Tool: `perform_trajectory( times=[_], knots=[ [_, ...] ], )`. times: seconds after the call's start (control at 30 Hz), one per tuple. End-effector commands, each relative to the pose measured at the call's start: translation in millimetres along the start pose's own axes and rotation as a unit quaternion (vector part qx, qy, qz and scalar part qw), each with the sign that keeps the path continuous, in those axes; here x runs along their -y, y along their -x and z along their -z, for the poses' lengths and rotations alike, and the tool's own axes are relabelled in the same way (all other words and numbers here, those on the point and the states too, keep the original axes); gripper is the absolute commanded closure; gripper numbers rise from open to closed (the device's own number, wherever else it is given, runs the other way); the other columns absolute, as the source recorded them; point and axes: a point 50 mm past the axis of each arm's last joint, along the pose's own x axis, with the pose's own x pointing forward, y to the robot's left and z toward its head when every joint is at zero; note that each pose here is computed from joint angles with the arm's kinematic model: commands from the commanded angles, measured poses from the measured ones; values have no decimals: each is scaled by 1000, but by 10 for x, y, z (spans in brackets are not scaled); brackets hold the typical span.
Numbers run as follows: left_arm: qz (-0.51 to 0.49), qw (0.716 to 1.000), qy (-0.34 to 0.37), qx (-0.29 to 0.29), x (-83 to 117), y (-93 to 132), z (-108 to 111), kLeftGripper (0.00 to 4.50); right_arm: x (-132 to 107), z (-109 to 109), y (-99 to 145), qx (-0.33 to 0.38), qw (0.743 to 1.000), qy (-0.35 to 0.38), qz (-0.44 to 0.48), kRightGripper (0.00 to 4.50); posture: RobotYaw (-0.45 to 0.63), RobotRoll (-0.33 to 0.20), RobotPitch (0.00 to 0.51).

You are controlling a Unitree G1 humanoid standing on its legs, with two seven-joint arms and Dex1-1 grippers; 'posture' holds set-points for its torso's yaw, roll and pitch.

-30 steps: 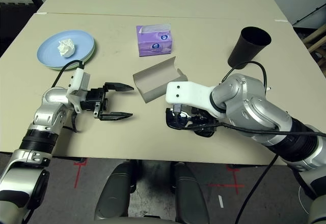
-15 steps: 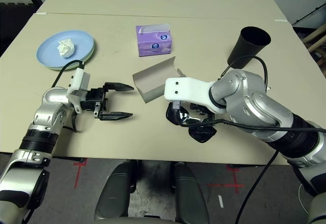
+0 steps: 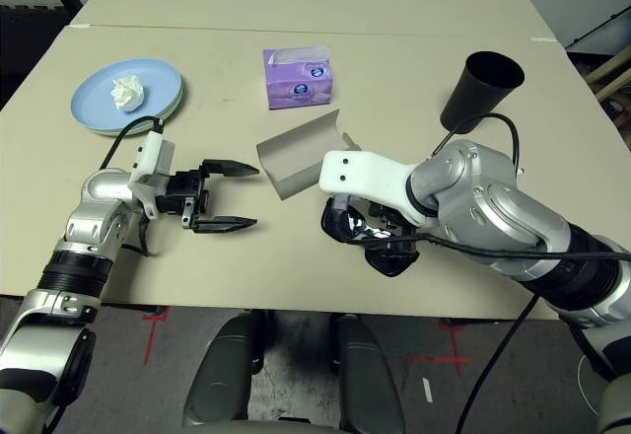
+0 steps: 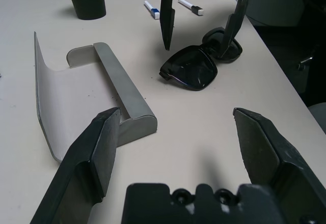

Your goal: Organize and tidy the items on the table.

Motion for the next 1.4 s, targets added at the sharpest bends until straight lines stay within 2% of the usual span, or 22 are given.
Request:
perform_trajectory(
  times=[0.03,0.17,0.3,0.33,0.57,0.8,0.87,1.07,1.4],
  knots=[
    [11,1000,3,-10,23,-31,37,0,-46,-9,-1,-4,1000,5,-8,646,126,0,232],
    [11,1000,3,-11,24,-29,40,0,-46,-4,-9,-5,1000,6,-8,2069,127,0,232],
    [11,1000,5,-11,27,-26,43,0,-33,-14,-1,-3,1000,10,-5,3709,127,0,230],
    [11,1000,5,-11,27,-25,44,0,-26,-18,5,-3,1000,12,-4,3953,127,0,230],
    [12,1000,7,-12,26,-31,51,0,115,-59,173,3,999,36,17,4031,117,0,221],
    [12,1000,5,-11,19,-38,47,0,305,-150,427,23,994,90,49,4346,119,0,217],
    [10,1000,5,-11,16,-32,43,0,323,-164,449,29,993,103,50,4480,119,0,217],
    [-20,1000,3,-12,-2,19,22,0,363,-203,500,48,988,142,43,4480,131,0,215],
    [-102,995,8,-8,60,148,-50,0,563,-287,500,54,966,250,35,4480,229,0,217]
  ],
)
